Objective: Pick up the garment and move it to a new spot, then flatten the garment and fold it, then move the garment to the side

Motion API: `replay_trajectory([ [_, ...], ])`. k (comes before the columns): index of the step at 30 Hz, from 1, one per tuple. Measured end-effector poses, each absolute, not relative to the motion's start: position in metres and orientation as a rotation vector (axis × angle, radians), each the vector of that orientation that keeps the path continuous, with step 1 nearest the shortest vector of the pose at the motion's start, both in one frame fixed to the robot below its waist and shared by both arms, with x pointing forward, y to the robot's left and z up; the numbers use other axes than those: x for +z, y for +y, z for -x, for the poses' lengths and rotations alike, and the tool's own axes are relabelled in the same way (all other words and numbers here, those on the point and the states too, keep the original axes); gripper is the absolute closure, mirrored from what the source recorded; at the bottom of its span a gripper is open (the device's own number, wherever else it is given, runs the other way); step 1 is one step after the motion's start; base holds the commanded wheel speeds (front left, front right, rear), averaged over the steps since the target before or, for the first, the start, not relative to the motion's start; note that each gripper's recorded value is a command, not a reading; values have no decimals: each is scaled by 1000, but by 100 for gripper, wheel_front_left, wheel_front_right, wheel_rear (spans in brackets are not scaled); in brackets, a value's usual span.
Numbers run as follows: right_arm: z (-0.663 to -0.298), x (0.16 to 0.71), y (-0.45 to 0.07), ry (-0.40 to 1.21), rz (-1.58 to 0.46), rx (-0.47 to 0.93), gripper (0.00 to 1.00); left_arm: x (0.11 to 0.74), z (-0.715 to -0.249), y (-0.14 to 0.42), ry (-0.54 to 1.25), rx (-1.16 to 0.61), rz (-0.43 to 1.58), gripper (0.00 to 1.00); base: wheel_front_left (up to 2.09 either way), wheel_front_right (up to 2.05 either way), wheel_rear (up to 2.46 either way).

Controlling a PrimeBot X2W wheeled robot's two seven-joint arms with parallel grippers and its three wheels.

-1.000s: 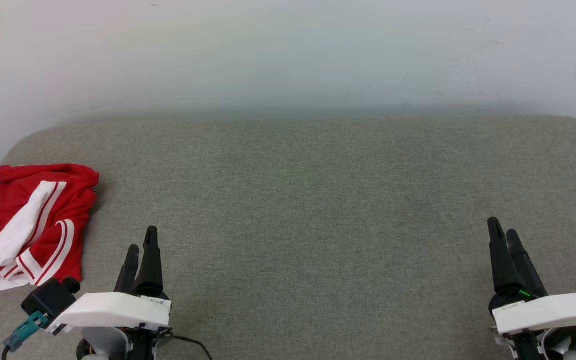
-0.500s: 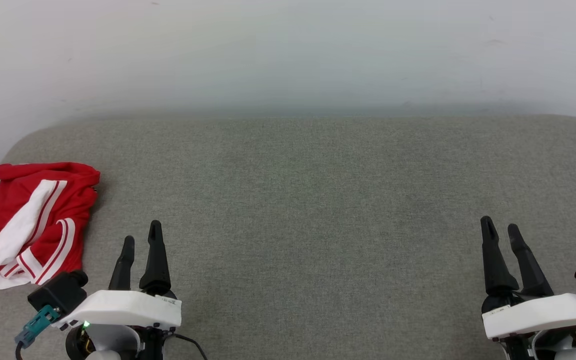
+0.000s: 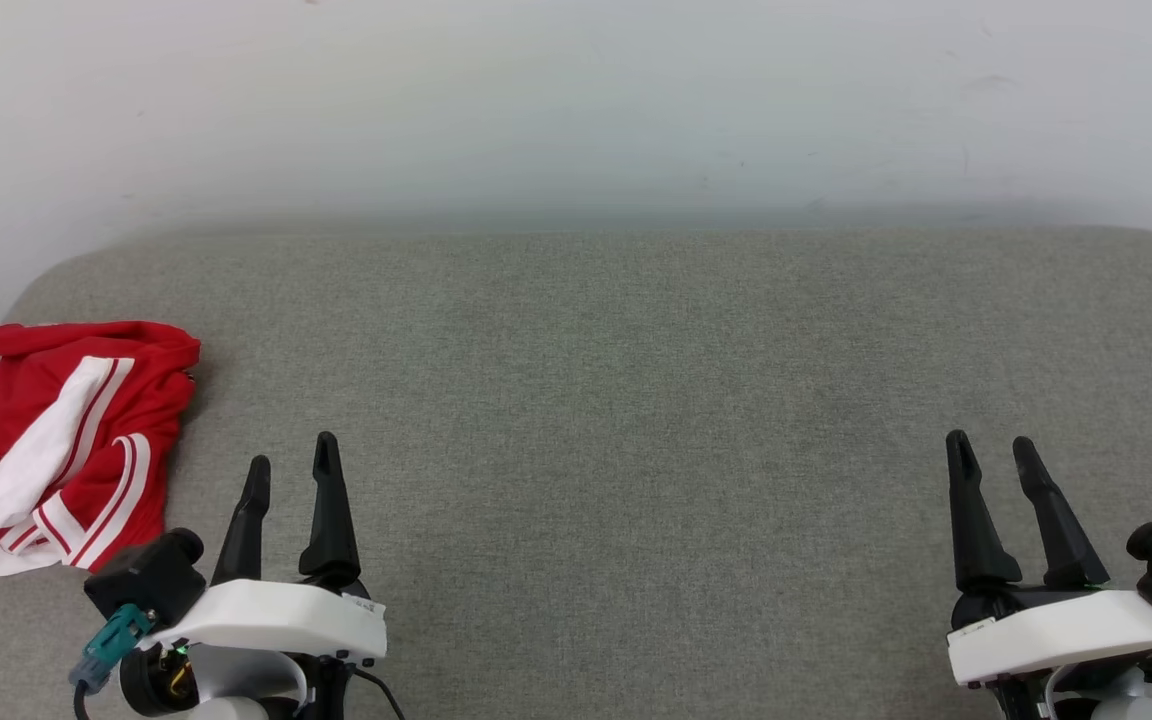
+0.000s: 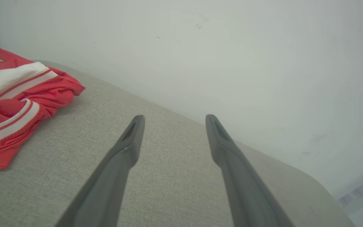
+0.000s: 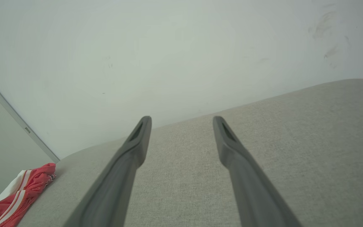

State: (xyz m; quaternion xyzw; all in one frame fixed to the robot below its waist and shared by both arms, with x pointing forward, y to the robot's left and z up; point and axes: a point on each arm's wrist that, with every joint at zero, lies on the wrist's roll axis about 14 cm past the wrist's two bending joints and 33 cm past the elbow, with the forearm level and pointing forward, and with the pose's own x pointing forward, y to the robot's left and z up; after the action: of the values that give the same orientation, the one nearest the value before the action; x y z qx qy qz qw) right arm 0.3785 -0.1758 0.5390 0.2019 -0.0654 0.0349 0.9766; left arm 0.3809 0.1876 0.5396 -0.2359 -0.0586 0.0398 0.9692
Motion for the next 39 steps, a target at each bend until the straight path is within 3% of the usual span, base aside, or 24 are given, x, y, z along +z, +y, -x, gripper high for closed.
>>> replay_trajectory([
  [39, -380, 551, -166, -210, -75, 112, 0, 553, -380, 171, -210, 38, 115, 0, 0, 0, 0],
])
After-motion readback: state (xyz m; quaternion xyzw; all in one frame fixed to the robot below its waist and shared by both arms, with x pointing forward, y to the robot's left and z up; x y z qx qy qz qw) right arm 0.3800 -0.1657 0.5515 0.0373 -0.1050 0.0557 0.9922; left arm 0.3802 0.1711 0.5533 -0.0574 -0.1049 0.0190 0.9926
